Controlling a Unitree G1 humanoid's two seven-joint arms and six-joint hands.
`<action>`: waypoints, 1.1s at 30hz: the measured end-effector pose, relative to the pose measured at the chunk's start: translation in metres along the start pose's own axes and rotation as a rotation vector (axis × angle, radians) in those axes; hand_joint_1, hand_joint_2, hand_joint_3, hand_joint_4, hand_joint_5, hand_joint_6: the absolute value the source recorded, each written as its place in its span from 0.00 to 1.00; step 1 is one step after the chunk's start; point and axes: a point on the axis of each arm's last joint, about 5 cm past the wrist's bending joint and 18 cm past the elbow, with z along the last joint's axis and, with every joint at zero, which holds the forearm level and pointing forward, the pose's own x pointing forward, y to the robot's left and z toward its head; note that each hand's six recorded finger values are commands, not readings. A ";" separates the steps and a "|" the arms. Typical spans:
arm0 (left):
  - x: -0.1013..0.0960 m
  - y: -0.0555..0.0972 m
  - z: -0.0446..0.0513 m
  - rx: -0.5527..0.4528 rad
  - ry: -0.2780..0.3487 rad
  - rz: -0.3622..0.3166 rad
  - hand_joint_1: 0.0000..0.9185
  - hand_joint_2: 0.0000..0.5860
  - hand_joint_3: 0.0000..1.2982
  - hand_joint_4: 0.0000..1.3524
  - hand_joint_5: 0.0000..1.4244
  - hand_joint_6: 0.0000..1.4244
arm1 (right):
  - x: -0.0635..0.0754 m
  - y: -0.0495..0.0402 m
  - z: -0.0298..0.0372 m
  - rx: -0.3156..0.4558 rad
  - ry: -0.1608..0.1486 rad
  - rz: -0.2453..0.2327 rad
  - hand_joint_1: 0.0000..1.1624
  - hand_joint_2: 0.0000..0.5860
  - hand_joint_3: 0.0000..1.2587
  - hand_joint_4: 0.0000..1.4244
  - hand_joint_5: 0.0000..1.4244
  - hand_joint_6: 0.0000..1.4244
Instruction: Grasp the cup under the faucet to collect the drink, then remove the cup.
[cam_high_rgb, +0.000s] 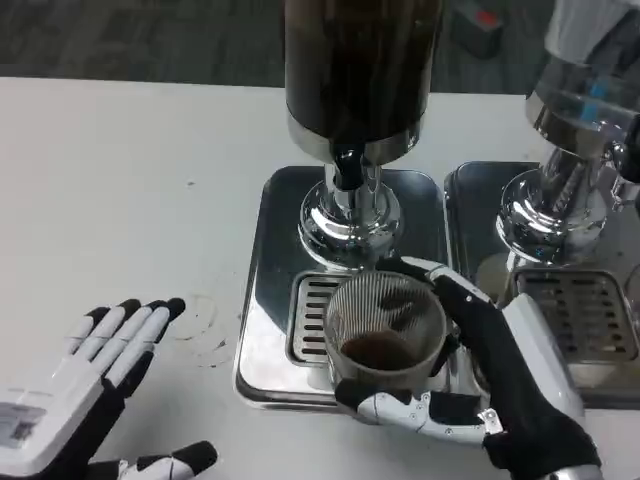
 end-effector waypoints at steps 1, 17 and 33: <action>-0.001 0.000 0.0005 -0.001 0.000 -0.001 0.00 0.19 0.00 0.00 0.00 0.00 | -0.001 0.0000 0.0006 0.001 -0.001 0.000 0.86 0.38 0.26 0.36 0.43 0.62; -0.007 -0.002 0.0037 -0.013 0.011 -0.014 0.00 0.17 0.00 0.00 0.00 0.00 | -0.010 -0.0004 0.0072 0.006 -0.004 -0.001 0.86 0.38 0.26 0.36 0.43 0.62; -0.003 -0.002 0.0041 -0.015 0.003 -0.008 0.00 0.16 0.00 0.00 0.00 0.00 | -0.011 0.0006 0.0071 0.007 0.005 -0.003 0.85 0.38 0.26 0.37 0.43 0.63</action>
